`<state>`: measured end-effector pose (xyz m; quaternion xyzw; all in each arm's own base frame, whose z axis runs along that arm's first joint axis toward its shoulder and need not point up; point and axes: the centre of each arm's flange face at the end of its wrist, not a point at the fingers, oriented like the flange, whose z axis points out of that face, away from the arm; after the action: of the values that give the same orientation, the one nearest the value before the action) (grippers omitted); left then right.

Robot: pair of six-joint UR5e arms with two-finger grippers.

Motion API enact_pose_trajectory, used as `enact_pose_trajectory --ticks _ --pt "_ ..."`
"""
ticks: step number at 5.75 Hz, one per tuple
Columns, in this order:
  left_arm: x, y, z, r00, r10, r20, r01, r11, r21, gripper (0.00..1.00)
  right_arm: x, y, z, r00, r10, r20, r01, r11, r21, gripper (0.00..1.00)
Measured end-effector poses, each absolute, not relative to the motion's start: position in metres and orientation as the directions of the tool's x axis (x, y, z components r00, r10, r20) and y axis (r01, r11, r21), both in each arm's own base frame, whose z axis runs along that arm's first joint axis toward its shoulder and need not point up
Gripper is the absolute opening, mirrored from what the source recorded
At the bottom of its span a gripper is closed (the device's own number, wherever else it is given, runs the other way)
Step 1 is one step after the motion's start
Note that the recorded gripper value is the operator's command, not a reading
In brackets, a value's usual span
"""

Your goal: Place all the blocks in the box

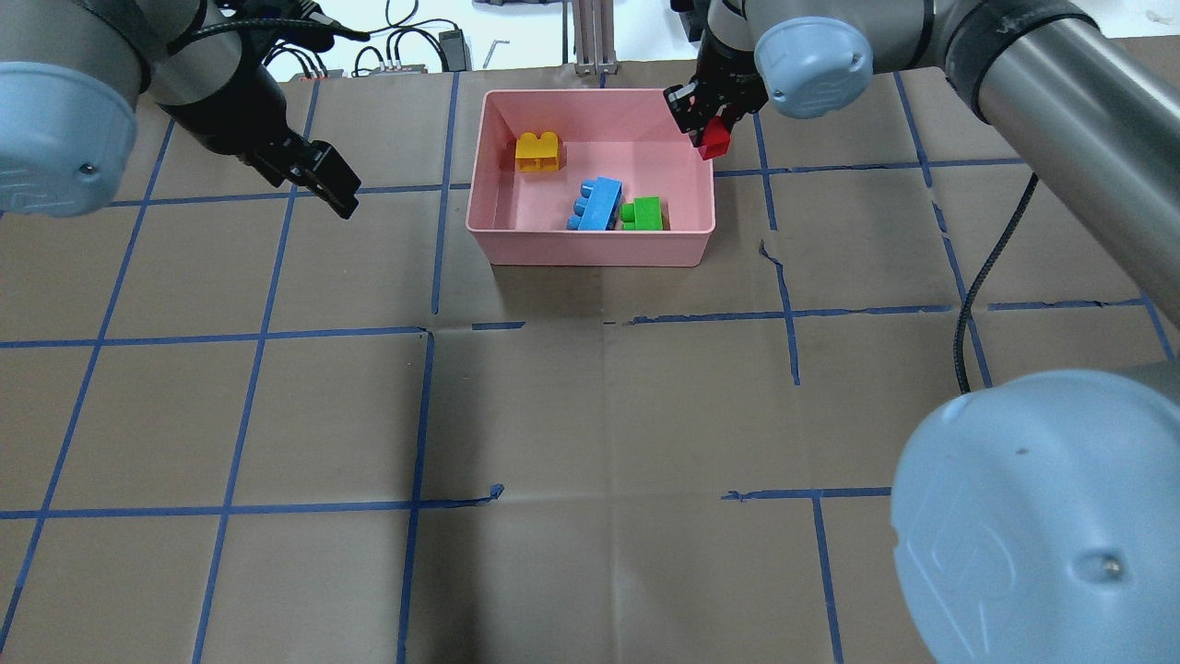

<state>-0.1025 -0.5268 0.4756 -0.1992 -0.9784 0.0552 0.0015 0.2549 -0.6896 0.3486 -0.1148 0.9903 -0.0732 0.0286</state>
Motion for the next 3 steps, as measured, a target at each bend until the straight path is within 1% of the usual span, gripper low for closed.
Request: enact_pose_trajectory --ticks 1,2,3 --pt "-0.102 -0.515 0.483 -0.957 0.291 -0.013 0.291 0.951 -0.103 0.99 0.292 -0.694 0.343 -0.987 -0.148 -0.060 -0.138 0.980 -0.142 0.30" --pt "-0.101 -0.504 0.483 -0.970 0.244 -0.001 0.243 0.967 -0.081 0.99 0.313 -0.700 0.333 -0.993 -0.093 -0.068 -0.085 0.990 -0.114 0.37" --pt "-0.101 -0.497 0.485 -0.974 0.228 0.008 0.227 0.972 -0.063 0.99 0.321 -0.707 0.317 -0.995 -0.072 -0.066 -0.067 0.994 -0.082 0.99"
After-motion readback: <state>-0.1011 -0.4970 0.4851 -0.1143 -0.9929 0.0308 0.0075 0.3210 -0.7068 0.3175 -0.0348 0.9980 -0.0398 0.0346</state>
